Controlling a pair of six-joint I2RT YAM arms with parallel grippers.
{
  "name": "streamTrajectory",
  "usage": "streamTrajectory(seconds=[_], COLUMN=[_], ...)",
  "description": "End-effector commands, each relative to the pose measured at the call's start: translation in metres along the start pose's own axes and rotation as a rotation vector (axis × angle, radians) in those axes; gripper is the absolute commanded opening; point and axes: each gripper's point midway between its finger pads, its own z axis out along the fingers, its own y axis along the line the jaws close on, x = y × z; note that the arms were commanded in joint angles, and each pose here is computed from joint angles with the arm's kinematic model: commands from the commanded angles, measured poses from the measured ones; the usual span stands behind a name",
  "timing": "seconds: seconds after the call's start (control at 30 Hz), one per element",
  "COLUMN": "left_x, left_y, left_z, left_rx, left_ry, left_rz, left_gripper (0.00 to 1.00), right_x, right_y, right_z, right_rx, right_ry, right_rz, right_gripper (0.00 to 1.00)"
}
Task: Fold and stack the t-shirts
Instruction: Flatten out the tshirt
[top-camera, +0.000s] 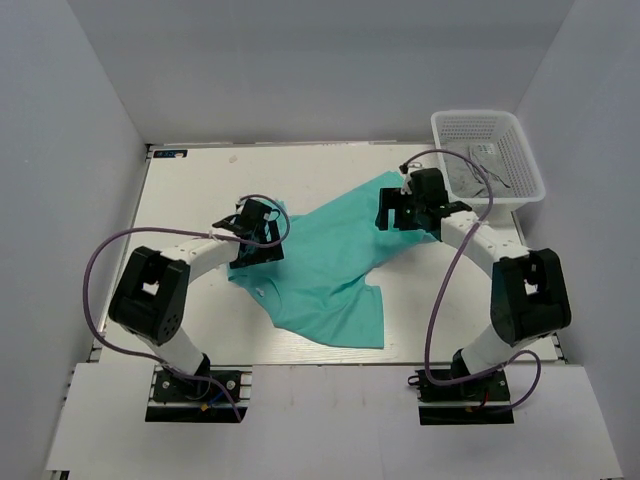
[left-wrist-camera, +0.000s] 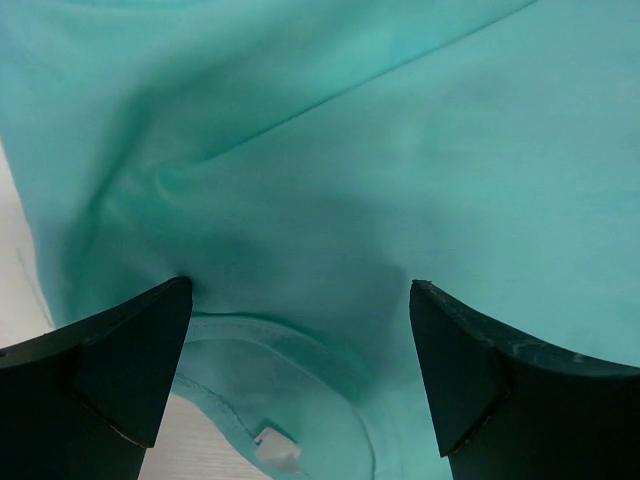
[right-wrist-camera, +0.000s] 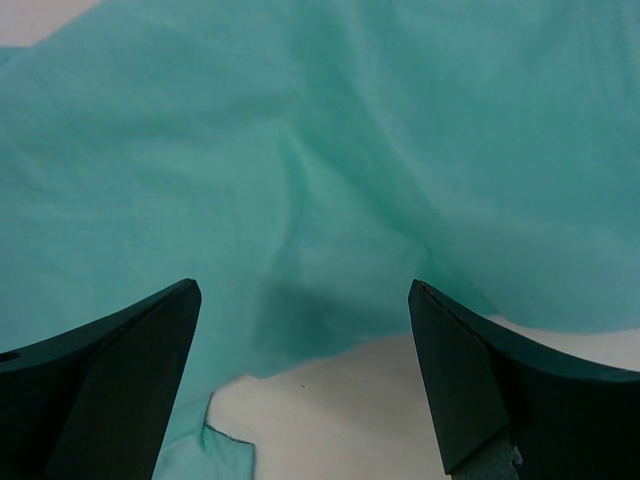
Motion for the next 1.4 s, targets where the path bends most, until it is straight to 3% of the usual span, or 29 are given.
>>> streamTrajectory(seconds=[0.0,0.1,0.17,0.2,0.37,0.43,0.47,0.57,0.6,0.7,0.9,1.03,1.1,1.23,1.37], left_x=[-0.003,-0.001,-0.02,-0.009,-0.066,-0.119,-0.155,-0.206,-0.244,-0.281,-0.207,-0.141,-0.095,-0.01,0.036], left_y=[-0.004,0.011,0.014,0.022,0.038,0.049,0.041,0.024,0.013,-0.019,-0.056,-0.066,-0.081,-0.089,-0.085], left_z=[0.011,0.037,0.048,0.061,0.094,0.095,0.102,0.103,0.087,0.038,-0.017,-0.064,-0.085,-0.093,-0.087], left_rx=[0.008,-0.107,-0.167,-0.222,-0.34,-0.406,-0.392,-0.27,-0.215,-0.103,0.15,0.257,0.389,0.488,0.453], left_ry=[-0.027,0.049,0.006,0.053,-0.001,-0.07,-0.117,-0.153,-0.233,-0.333,-0.237,-0.22,-0.2,-0.06,0.042], left_rz=[-0.028,-0.032,-0.011,0.01,0.057,0.014,-0.004,-0.012,-0.033,0.022,0.101,0.093,0.128,0.197,0.22], left_gripper=[1.0,1.0,1.0,1.0,1.0,1.0,1.0,1.0,1.0,1.0,1.0,1.0,1.0,1.0,1.0], right_x=[-0.006,0.005,0.006,0.012,0.006,0.0,-0.001,-0.007,-0.005,-0.008,-0.006,0.018,0.036,0.051,0.074], right_y=[0.02,0.02,0.017,0.016,0.015,0.016,0.015,0.014,0.013,0.011,-0.01,-0.03,-0.035,-0.041,-0.054], right_z=[0.008,0.019,0.023,0.028,0.032,0.03,0.028,0.019,0.017,0.005,-0.016,-0.02,-0.021,-0.036,-0.038], right_rx=[-0.098,-0.094,-0.075,-0.068,-0.063,-0.07,-0.067,-0.057,-0.056,-0.038,0.086,0.205,0.236,0.267,0.333], right_ry=[-0.005,0.049,0.06,0.08,0.08,0.08,0.079,0.053,0.052,0.023,-0.02,0.054,0.096,0.108,0.138], right_rz=[0.035,0.038,0.036,0.038,0.015,-0.001,-0.003,0.002,0.009,0.041,0.14,0.182,0.207,0.212,0.217], right_gripper=[0.9,0.9,0.9,0.9,0.9,0.9,0.9,0.9,0.9,0.9,0.9,0.9,0.9,0.9,0.9])
